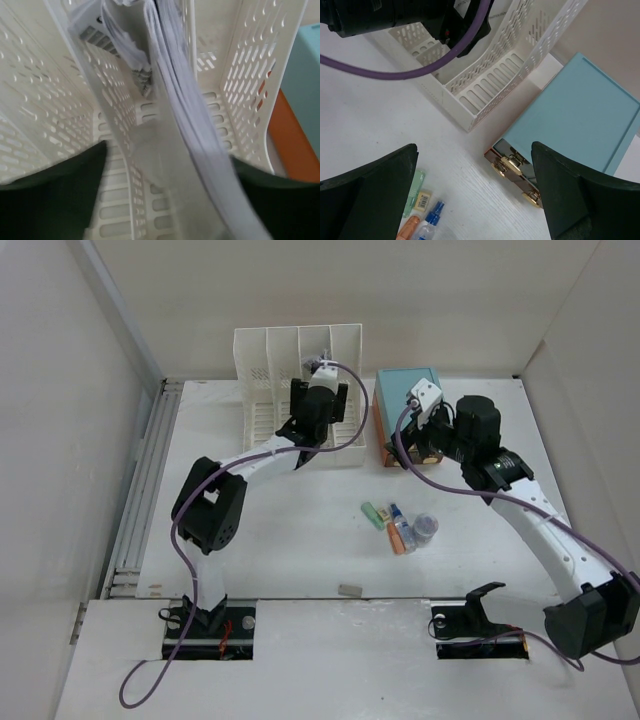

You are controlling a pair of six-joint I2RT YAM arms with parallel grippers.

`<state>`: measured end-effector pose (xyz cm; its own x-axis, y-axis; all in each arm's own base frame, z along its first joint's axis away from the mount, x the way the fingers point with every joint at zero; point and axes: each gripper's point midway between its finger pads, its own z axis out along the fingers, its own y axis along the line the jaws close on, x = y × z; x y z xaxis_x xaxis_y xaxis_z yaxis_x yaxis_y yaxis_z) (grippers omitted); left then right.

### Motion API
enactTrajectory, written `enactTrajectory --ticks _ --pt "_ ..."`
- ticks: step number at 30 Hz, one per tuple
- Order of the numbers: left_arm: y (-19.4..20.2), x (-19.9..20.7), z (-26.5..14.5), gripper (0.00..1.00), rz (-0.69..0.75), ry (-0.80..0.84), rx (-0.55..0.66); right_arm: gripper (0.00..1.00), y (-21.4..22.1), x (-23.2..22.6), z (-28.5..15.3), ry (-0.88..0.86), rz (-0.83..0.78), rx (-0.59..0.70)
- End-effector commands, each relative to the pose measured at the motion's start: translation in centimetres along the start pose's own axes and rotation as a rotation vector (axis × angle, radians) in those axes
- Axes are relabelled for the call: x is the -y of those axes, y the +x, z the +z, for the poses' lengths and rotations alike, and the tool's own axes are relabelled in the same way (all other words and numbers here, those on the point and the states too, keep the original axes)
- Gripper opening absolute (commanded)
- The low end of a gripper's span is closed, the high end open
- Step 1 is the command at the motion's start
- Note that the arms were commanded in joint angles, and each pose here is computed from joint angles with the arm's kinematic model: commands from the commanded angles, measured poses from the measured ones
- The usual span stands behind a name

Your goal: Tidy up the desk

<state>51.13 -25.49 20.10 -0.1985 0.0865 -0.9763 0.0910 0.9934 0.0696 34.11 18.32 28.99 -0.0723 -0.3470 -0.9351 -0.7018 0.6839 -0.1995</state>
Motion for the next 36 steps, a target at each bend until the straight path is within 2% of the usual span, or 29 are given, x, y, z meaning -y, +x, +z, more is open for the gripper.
enactTrajectory --ticks 1,4,6,7,8,9,10,11,12,13,14,15,16,17,18,19,20,21,22,24,26,28,31,36 --pt "-3.6 0.3 -0.7 0.85 -0.116 0.000 0.113 1.00 -0.9 0.1 -0.1 -0.007 -0.010 0.033" --pt "-5.4 0.0 -2.4 0.99 -0.142 0.005 0.144 1.00 -1.0 0.0 0.0 -0.016 -0.019 0.036" --pt "-7.9 -0.1 -4.0 1.00 -0.170 0.004 0.188 1.00 -0.8 -0.3 -0.1 -0.029 -0.015 0.030" --pt "-10.5 -1.1 -5.9 1.00 -0.201 -0.021 0.232 1.00 -0.5 -0.3 0.2 -0.032 -0.012 0.022" --pt "-11.5 -0.4 -7.5 1.00 -0.206 -0.008 0.239 1.00 -0.2 0.7 0.1 0.014 -0.009 0.007" --pt "-13.1 -0.7 -8.7 1.00 -0.229 -0.010 0.256 0.99 0.0 1.4 0.0 0.053 -0.009 -0.006" --pt "-13.4 -0.7 -10.0 0.96 -0.254 -0.007 0.232 0.93 0.4 2.5 0.1 0.098 0.005 -0.026" --pt "-15.5 -0.9 -12.5 0.88 -0.302 0.022 0.256 0.82 1.2 3.4 0.6 0.126 0.015 -0.054" --pt "-16.4 -1.4 -13.7 0.67 -0.337 0.036 0.255 0.40 2.2 4.5 0.4 0.164 0.042 -0.092" --pt "-16.3 -1.1 -15.0 0.10 -0.367 0.071 0.233 0.15 2.5 4.6 0.5 0.172 0.057 -0.110" --pt "-16.9 -1.2 -17.4 0.00 -0.400 0.156 0.218 0.00 2.9 4.9 0.5 0.177 0.075 -0.127" --pt "-14.7 -0.6 -18.1 0.00 -0.444 0.204 0.172 0.00 3.1 4.7 0.5 0.166 0.079 -0.132" --pt "-13.5 -0.2 -19.2 0.00 -0.455 0.255 0.150 0.00 3.0 4.4 0.6 0.152 0.091 -0.126" --pt "-12.8 -0.2 -20.1 0.15 -0.479 0.288 0.143 0.09 4.4 3.6 0.7 0.123 0.105 -0.156" --pt "-10.9 0.1 -21.9 0.37 -0.491 0.351 0.117 0.44 4.3 3.0 0.6 0.101 0.119 -0.148" --pt "-9.8 0.1 -22.6 0.57 -0.559 0.368 0.089 0.46 4.7 2.7 0.7 0.084 0.123 -0.153" --pt "-8.4 -0.1 -23.1 0.62 -0.585 0.379 0.064 0.47 5.4 2.2 0.8 0.072 0.140 -0.165" --pt "-9.0 -0.3 -24.8 0.68 -0.639 0.436 0.098 0.49 5.7 2.1 1.1 0.070 0.162 -0.174" --pt "-5.1 -0.1 -24.7 0.80 -0.632 0.446 0.046 0.50 6.9 2.0 1.4 0.072 0.182 -0.202" --pt "-4.2 -0.1 -25.8 0.81 -0.691 0.495 0.057 0.50 8.6 2.1 2.3 0.097 0.247 -0.246" --pt "-0.9 -0.1 -25.5 0.81 -0.667 0.476 0.010 0.49 10.2 3.0 2.8 0.170 0.310 -0.279" --pt "0.4 -0.1 -25.3 0.81 -0.664 0.467 -0.015 0.47 12.0 3.2 3.5 0.212 0.384 -0.328" --pt "2.1 0.2 -25.4 0.81 -0.640 0.482 -0.046 0.47 13.6 2.4 3.7 0.238 0.399 -0.367" --pt "3.7 0.3 -25.4 0.81 -0.621 0.484 -0.063 0.55 14.3 3.2 4.0 0.382 0.406 -0.375"
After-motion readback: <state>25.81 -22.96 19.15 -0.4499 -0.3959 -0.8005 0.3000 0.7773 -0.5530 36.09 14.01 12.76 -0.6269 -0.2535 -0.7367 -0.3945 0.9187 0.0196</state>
